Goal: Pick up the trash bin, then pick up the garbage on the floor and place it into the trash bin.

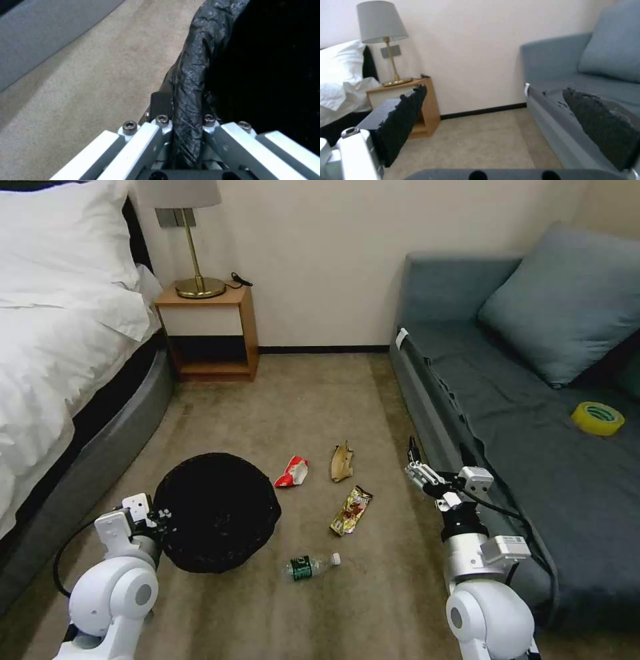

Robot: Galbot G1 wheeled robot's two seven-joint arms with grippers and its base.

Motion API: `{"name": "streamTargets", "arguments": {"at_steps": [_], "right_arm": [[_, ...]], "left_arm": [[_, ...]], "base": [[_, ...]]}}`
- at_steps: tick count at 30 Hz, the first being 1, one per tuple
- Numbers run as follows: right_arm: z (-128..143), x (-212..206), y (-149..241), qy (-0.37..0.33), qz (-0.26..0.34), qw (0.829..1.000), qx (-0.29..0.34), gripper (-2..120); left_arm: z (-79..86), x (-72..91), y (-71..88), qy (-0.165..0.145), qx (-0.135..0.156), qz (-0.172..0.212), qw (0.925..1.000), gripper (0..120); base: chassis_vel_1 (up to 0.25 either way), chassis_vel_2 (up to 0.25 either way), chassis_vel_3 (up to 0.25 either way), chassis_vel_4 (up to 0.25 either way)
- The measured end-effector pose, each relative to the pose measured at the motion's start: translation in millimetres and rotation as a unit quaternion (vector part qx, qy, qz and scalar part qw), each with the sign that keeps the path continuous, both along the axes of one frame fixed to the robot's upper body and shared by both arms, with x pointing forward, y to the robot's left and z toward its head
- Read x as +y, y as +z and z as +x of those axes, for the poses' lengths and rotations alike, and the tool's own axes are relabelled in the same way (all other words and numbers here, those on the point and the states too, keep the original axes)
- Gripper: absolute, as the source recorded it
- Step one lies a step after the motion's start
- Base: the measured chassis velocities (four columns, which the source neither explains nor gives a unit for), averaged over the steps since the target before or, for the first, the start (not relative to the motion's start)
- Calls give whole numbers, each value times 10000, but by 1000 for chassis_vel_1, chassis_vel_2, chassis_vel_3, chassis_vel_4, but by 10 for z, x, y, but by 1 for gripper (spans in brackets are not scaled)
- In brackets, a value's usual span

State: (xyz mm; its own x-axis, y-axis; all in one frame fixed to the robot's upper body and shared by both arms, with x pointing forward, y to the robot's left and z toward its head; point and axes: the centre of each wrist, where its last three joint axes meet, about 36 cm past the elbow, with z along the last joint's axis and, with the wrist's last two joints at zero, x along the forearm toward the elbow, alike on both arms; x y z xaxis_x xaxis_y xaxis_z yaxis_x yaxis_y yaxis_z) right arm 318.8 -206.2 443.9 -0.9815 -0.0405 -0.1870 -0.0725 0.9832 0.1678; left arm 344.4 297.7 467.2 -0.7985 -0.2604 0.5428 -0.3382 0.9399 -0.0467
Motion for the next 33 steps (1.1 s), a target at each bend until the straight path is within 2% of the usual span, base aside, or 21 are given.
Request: {"name": "streamTargets", "arguments": {"at_steps": [4,9,16,17,19,21,22,25,27,29,31,32,33], "right_arm": [[80,44,-19,147,-40,9999,-17,100],[313,156,-69,519,-147,9985,-2,100],[841,178,-466,1186,-979,9878,253,100],[841,178,-466,1186,-979,9878,253,100],[935,133,-507,1355,-1041,9838,551,100],[987,149,-463,1537,-1030,9729,1386,100],[987,149,-463,1537,-1030,9729,1386,100],[1052,144,-412,2121,-1251,9510,1868,100],[1065,149,-408,2261,-1266,9457,1960,100],[1151,144,-362,2894,-1315,9180,2372,100],[1300,123,-257,3506,-1462,8900,2521,100],[1300,123,-257,3506,-1462,8900,2521,100],[1417,97,-183,3944,-1614,8654,2635,100]], "left_arm": [[19,40,-13,-3,20,-5,10000,2],[19,60,-3,-39,21,-46,10000,2],[11,46,2,-32,7,-75,10000,2],[11,46,2,-32,7,-75,10000,2],[-4,34,-10,-17,22,-90,10000,2],[-29,12,-21,12,30,-137,9999,2],[-29,12,-21,12,30,-137,9999,2],[-56,10,-16,46,23,-151,9999,2],[-59,11,-17,51,26,-146,9999,2],[-67,22,-19,84,26,-139,9999,2],[-76,35,-12,124,14,-135,9998,2],[-76,35,-12,124,14,-135,9998,2],[-85,41,-11,138,13,-135,9998,2]], "base": [[0,0,0,0],[0,0,0,0],[0,0,0,0],[0,0,0,0],[0,0,0,0],[0,0,0,0],[0,0,0,0],[0,0,0,0],[0,0,0,0],[0,0,0,0],[0,0,0,0],[0,0,0,0],[0,0,0,0]]}}
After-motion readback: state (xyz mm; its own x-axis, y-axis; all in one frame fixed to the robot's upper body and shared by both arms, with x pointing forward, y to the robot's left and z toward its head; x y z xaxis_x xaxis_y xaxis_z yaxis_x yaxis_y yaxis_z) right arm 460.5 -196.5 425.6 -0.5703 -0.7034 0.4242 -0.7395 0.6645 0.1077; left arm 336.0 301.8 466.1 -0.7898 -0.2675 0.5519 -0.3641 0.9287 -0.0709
